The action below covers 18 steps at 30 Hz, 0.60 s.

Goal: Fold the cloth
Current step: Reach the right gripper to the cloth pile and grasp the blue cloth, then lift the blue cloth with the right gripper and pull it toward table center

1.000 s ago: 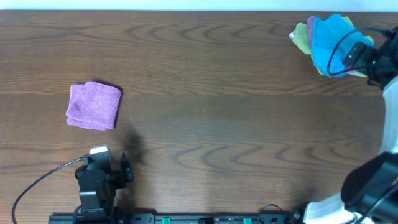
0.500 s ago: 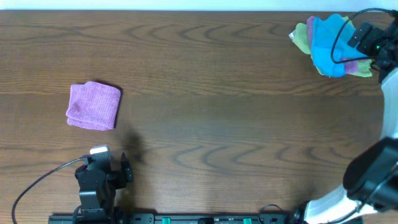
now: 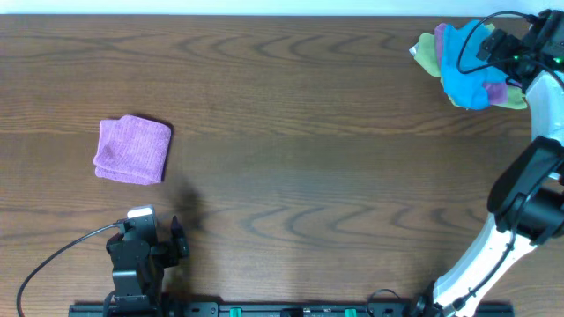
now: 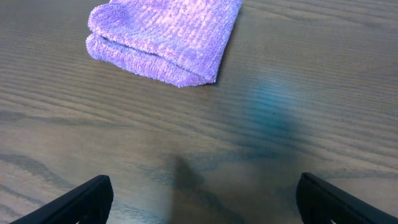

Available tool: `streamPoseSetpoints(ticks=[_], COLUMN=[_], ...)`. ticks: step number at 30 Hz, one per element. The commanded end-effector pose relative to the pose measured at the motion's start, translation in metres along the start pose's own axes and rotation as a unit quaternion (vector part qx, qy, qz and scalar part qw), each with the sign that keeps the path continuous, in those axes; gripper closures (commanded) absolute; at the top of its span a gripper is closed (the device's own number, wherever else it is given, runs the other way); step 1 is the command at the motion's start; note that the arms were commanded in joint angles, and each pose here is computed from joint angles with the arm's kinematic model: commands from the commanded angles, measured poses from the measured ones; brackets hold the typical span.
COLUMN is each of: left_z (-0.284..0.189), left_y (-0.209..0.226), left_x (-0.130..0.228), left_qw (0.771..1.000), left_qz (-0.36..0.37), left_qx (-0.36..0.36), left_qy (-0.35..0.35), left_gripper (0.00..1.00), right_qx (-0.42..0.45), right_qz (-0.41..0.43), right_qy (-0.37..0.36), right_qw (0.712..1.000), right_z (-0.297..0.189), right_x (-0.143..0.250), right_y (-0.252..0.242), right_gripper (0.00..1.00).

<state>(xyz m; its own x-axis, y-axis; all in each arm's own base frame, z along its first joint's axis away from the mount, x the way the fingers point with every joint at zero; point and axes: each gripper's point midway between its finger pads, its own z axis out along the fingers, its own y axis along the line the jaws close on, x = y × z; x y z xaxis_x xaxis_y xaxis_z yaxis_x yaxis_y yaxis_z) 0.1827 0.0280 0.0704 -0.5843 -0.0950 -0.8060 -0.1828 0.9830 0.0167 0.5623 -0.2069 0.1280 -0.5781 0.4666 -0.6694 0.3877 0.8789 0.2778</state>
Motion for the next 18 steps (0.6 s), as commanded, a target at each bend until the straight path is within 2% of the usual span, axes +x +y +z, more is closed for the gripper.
streamPoseSetpoints(ticks=[1,9,16,18], left_z=[0.003,0.003,0.003,0.003], left_y=[0.002,0.002,0.002,0.002], left_x=[0.007,0.007,0.007,0.007], left_qw=[1.000,1.000,1.000,1.000], left_qz=[0.013,0.013,0.013,0.013], left_qx=[-0.006,-0.006,-0.006,-0.006], left_qy=[0.009,0.009,0.009,0.009], left_gripper=[0.05,0.05,0.05,0.05], right_qx=[-0.026,-0.037,-0.044,-0.045], right_qz=[0.020,0.018,0.011,0.009], right_qy=[0.017,0.054,0.062,0.062], right_qw=[0.999,0.998,0.997,0.997], right_z=[0.015,0.044,0.051,0.051], right_x=[0.010,0.041,0.051,0.051], right_y=[0.003,0.013,0.024,0.026], right_gripper=[0.06,0.09,0.21,0.28])
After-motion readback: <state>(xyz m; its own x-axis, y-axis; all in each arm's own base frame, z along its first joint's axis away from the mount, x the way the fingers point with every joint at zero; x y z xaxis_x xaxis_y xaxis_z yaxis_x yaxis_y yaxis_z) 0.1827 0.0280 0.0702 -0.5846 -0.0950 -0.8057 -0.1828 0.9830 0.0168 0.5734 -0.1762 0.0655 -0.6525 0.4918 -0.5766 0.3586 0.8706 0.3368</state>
